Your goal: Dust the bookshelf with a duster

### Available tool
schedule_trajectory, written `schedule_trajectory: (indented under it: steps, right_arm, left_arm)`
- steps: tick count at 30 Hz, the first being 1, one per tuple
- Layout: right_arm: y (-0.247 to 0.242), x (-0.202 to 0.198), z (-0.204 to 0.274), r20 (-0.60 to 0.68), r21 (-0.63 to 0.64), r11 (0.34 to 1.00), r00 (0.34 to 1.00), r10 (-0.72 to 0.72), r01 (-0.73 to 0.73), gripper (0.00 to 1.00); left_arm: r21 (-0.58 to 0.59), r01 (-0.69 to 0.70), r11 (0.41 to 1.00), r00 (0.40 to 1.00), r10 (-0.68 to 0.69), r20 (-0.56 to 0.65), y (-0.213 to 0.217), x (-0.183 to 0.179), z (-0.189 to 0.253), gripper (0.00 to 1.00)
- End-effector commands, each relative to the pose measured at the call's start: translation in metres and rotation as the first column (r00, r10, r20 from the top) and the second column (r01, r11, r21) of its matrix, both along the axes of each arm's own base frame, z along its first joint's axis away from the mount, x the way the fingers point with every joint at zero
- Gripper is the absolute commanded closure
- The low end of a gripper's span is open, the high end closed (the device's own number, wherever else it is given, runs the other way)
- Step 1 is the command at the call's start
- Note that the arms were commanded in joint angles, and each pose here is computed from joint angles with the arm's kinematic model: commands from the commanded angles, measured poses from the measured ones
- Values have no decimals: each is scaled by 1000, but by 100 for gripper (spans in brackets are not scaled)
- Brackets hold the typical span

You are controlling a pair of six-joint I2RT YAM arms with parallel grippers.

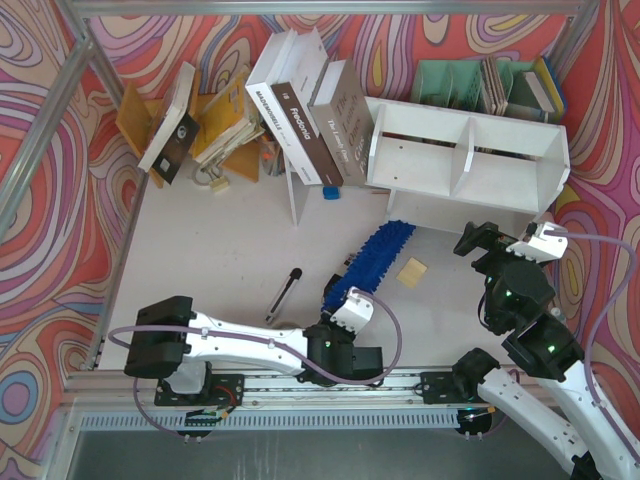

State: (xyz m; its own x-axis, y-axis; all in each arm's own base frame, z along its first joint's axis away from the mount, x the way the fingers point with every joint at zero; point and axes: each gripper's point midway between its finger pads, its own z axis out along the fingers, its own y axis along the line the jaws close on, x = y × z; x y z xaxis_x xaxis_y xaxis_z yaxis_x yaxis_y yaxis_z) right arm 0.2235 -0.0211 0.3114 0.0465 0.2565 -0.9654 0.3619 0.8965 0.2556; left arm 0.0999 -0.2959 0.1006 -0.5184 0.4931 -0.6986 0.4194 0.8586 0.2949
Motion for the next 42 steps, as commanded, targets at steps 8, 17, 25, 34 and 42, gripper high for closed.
schedule_trajectory:
  steps: [8, 17, 25, 34, 42]
  right_arm:
    - [-2, -1, 0, 8, 8, 1000, 1000, -12, 12, 14]
    - [-3, -2, 1, 13, 8, 1000, 1000, -15, 15, 14]
    - [-3, -4, 1, 21, 17, 1000, 1000, -8, 8, 13]
    - [0, 1, -1, 1, 5, 1000, 1000, -4, 4, 14]
    - [0, 2, -3, -4, 4, 1000, 1000, -8, 8, 13]
  left_arm:
    - [-43, 81, 996, 989, -74, 132, -43, 16, 28, 100]
    - [-59, 261, 963, 960, -253, 120, -98, 4, 28, 100]
    - [-33, 389, 921, 918, -384, 96, -143, -6, 23, 100]
    - [-20, 389, 921, 920, -387, 65, -141, -5, 11, 100]
    - [-5, 241, 970, 967, -240, 90, -84, 9, 6, 100]
